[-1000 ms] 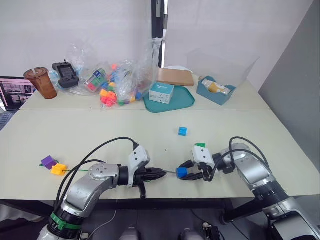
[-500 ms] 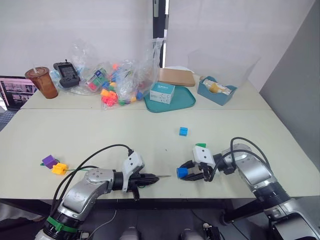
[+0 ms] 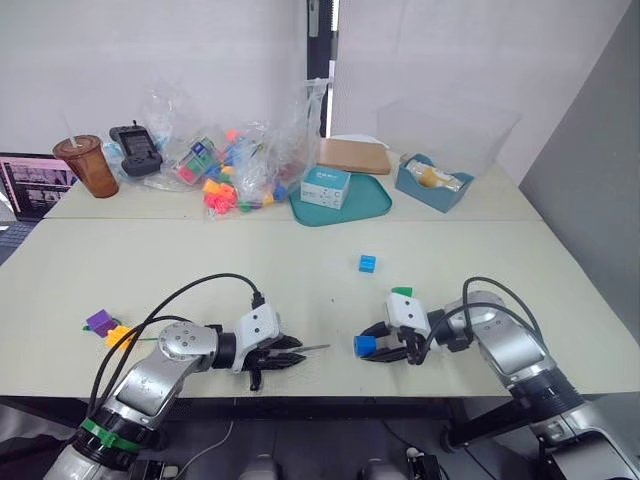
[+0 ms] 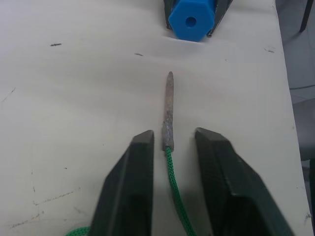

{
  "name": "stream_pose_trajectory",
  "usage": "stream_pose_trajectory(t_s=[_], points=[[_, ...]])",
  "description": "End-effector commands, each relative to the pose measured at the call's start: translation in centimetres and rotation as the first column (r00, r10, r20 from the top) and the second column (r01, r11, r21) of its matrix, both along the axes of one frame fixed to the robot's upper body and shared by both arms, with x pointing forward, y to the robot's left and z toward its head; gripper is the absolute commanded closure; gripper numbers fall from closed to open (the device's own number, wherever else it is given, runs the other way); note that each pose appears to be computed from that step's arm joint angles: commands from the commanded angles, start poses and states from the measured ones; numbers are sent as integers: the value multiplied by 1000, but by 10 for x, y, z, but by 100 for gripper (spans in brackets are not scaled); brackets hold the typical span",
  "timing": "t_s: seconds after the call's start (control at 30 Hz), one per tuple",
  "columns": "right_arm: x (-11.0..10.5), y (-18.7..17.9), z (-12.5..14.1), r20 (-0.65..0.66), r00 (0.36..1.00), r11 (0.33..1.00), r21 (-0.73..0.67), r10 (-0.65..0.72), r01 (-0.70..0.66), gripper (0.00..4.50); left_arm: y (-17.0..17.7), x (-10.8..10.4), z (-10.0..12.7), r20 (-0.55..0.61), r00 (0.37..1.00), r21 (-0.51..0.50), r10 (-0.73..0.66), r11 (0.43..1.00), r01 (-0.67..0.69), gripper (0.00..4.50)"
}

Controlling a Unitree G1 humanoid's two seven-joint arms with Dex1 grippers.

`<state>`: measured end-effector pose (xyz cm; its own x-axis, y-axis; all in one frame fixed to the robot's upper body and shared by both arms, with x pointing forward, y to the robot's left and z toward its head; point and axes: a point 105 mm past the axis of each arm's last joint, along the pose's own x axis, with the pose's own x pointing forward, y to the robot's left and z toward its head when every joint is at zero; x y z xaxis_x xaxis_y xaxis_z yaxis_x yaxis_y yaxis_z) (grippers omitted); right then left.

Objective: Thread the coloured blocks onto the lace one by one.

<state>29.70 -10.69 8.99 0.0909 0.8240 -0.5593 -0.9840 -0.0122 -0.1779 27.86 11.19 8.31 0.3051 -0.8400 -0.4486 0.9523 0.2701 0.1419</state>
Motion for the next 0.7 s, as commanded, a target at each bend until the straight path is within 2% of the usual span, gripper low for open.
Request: stream_pose_trajectory(t_s=[0.03,0.23,0.27,0.3,0.43,0.7], points=[[-7,3,-7,-34,999,1000,-8,15,-16,322,8,6,-6,-44,998,10,53,999,-53,233],[-6,3,-6,-29,1000,1000,-3,8,-8,322,2,4,-11,-64,998,3,29,1000,-28,233],[-6,3,-6,-28,1000,1000,-2,6,-6,322,2,3,-14,-69,997,13,25,1000,-24,287],[-6,3,-6,-28,1000,1000,-1,5,-5,322,1,2,-17,-73,997,20,19,1000,-17,309],[-6,3,-6,-27,1000,1000,1,1,-1,322,0,1,-19,-76,997,14,11,1000,-10,446],[-5,3,-6,-21,1000,1000,0,-3,3,322,-17,-1,16,-68,996,-76,-53,996,48,449]])
